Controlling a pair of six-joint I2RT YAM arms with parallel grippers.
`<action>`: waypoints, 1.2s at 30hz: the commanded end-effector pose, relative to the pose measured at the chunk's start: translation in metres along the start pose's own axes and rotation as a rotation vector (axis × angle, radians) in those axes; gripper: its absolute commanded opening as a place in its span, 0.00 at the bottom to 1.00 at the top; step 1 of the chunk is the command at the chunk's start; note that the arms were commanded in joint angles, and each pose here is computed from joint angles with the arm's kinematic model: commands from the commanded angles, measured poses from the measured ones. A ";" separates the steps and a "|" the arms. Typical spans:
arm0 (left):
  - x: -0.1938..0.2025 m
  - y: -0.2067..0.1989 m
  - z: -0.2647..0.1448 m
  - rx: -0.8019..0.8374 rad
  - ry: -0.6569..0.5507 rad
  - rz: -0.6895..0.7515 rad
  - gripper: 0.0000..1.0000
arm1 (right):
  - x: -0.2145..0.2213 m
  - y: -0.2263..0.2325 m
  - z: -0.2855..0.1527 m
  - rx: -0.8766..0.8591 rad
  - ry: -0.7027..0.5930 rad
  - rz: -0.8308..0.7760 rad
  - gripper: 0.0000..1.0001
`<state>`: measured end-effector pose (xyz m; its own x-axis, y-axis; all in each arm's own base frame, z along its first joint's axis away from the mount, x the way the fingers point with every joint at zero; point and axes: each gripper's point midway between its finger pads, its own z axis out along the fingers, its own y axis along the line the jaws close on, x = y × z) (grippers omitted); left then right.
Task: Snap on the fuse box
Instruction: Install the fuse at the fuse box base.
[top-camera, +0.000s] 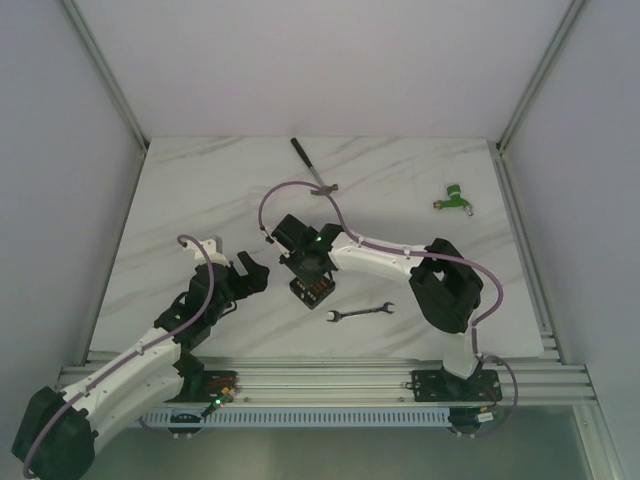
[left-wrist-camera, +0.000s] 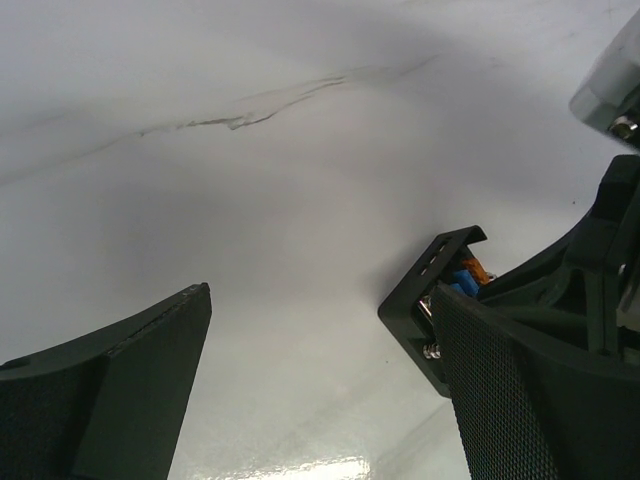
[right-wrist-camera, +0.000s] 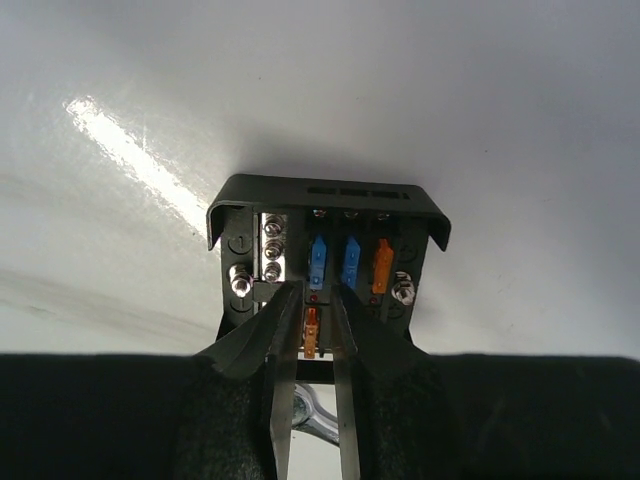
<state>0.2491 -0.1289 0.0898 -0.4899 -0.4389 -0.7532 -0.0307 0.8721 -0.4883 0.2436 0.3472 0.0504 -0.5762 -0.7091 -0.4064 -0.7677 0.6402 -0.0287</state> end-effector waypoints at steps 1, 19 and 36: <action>-0.001 -0.005 0.000 0.028 -0.002 -0.025 1.00 | -0.016 -0.008 -0.018 0.030 -0.064 0.025 0.25; 0.056 -0.055 0.017 0.264 0.251 -0.283 0.62 | -0.014 -0.003 0.000 -0.028 -0.033 0.042 0.14; 0.073 -0.056 0.032 0.235 0.334 -0.296 0.42 | 0.013 0.001 0.019 -0.050 0.099 0.043 0.00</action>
<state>0.2339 -0.2091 0.0367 -0.7486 -0.5275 -0.4017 -0.0606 0.6577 -0.7508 0.2514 0.3553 0.0503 -0.6006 -0.6792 -0.4219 -0.7557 0.6546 0.0220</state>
